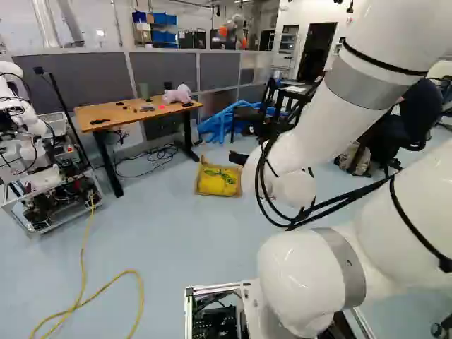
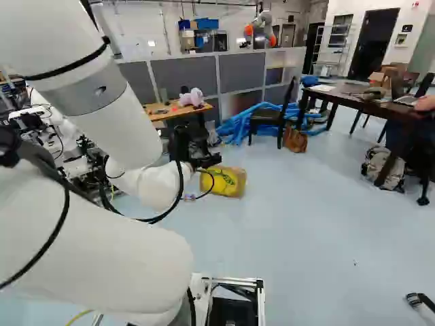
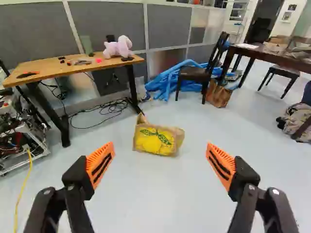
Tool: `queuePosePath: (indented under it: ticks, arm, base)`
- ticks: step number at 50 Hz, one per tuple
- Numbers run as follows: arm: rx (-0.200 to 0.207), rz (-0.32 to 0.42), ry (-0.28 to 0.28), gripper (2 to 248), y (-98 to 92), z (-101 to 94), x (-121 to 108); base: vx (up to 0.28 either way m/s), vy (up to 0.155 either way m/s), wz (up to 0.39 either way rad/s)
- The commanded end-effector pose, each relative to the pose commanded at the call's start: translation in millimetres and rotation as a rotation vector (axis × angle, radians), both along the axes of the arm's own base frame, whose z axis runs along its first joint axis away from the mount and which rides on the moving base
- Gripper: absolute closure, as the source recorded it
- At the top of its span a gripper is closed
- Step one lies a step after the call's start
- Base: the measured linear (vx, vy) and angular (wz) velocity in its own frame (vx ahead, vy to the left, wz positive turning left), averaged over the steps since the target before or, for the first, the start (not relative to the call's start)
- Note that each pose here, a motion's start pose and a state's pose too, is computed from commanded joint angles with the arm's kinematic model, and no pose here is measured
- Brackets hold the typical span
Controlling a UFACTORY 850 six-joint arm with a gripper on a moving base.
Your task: Pick up the bag on the ground and place it on the table
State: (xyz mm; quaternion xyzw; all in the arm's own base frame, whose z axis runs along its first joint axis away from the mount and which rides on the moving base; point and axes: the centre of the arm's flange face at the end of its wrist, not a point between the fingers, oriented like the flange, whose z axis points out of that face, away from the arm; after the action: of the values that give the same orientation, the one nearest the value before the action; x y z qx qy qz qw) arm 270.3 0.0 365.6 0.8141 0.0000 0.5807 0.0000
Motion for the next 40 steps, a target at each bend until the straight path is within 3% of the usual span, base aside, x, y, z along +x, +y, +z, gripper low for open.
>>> queuePosePath:
  ticks: [40]
  arm:
    - [0.000,0.000,0.000,3,0.0,0.0,0.0]
  base:
    - [0.019,0.000,-0.004]
